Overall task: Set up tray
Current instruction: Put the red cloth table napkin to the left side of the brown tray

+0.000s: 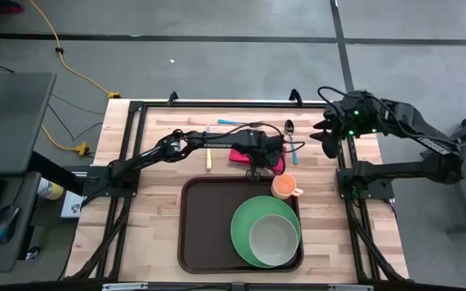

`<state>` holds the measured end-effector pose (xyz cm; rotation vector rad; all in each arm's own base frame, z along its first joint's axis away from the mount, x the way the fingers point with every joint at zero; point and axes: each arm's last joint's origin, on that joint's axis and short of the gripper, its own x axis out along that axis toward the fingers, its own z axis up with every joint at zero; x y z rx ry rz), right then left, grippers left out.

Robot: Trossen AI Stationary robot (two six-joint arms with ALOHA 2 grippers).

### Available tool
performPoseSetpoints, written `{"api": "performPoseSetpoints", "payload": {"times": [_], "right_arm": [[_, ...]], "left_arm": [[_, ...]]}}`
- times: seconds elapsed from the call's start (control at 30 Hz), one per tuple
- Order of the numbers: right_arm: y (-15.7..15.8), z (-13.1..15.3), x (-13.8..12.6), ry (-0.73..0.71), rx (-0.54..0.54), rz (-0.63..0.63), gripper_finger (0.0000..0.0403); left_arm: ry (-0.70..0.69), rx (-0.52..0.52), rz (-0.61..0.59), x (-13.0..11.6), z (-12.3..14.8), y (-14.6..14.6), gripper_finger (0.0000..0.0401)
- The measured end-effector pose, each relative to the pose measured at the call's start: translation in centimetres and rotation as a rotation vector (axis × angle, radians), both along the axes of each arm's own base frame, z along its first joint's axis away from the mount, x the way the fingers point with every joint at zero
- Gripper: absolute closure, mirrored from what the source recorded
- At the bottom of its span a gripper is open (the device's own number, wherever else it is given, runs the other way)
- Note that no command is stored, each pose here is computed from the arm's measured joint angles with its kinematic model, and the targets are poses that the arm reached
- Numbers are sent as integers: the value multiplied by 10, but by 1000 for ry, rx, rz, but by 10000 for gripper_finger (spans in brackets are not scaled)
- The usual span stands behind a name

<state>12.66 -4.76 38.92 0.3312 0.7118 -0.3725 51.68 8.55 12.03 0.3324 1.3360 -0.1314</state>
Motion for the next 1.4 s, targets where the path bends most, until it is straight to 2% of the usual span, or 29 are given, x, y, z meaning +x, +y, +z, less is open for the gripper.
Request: {"api": "performPoseSetpoints", "payload": {"times": [0.13,0.33,0.67,0.8,1.0,1.2,1.4], "right_arm": [[2,3,-6,-21,-23,-18,233],[3,5,-11,-32,-43,-36,233],[2,5,-10,-29,-74,-38,233],[2,6,-10,-31,-85,-37,233],[0,7,-10,-28,-121,-65,234],[-1,8,-9,-31,-147,-67,234],[-1,8,-9,-39,-138,-89,234]], "left_arm": [[-28,16,25,2,17,12,387],[-26,106,109,-16,53,38,387],[-265,137,195,-43,160,44,387],[-376,132,224,-66,212,37,387],[-504,84,239,-106,275,22,387],[-538,-29,229,-148,313,8,387],[-510,-29,234,-193,340,-3,387]]}}
